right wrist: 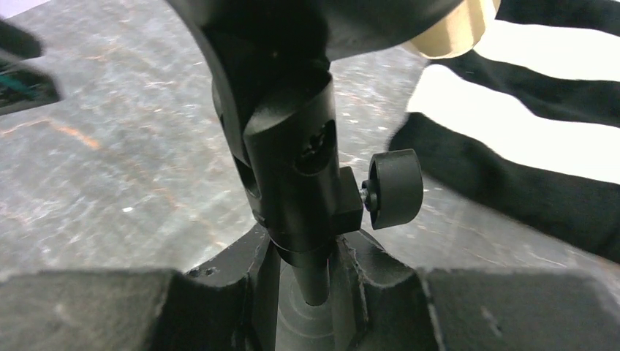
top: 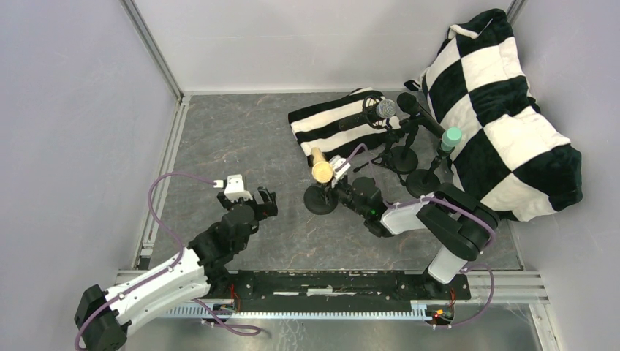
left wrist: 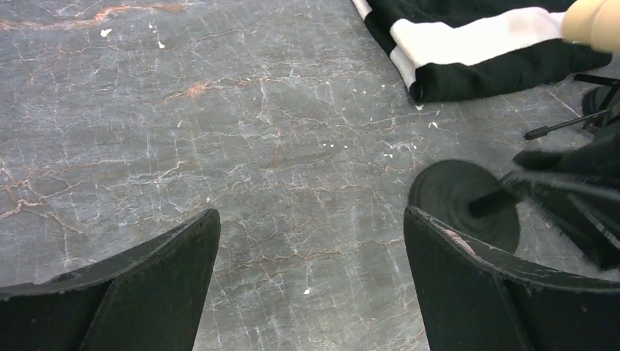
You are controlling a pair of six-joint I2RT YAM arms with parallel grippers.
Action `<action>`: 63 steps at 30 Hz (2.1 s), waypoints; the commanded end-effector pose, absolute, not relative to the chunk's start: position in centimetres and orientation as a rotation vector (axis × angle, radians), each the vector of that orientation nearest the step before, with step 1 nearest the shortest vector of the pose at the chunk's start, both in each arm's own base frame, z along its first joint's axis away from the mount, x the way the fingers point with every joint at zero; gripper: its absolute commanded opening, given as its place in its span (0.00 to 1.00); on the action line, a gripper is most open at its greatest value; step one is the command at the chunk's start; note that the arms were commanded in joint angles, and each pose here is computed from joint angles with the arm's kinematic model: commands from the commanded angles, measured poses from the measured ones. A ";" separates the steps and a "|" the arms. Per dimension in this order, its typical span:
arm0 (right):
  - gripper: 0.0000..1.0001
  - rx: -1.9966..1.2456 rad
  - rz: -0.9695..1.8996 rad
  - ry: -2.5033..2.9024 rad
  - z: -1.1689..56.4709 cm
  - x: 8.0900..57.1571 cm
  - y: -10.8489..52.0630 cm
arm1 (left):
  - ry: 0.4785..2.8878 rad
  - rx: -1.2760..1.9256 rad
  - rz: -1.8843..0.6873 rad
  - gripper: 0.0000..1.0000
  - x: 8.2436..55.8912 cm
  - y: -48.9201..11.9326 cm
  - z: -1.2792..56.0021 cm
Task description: Attach the microphones to the stand
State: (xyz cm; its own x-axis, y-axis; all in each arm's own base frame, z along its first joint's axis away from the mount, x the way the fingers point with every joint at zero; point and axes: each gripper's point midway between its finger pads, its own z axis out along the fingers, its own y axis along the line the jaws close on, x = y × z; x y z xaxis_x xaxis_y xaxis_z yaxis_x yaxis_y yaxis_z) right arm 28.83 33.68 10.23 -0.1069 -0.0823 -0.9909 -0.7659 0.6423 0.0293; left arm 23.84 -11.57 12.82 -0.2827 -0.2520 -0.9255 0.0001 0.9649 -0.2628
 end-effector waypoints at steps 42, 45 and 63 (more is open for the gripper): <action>0.98 -0.533 0.308 1.867 14.9 26.4 16.2 | 2.040 -0.268 -0.267 1.00 29.6 -11.3 15.9; 0.98 -0.462 0.224 1.810 18.1 26.2 14.0 | 2.038 -0.271 -0.220 1.00 29.5 -10.5 17.1; 0.98 -0.253 0.140 1.402 29.1 24.8 9.4 | 1.775 -0.252 -0.224 1.00 27.9 -7.8 23.7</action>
State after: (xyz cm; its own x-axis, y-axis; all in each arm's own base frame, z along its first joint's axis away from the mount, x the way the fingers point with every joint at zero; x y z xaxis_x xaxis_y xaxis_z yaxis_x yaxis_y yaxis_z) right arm 24.88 10.05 26.99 0.0901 -0.0641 -0.9939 -0.2784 0.9565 -0.0869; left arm 27.74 -8.61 22.81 -0.2606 -0.3142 -0.9129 -0.0427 0.9484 -0.3143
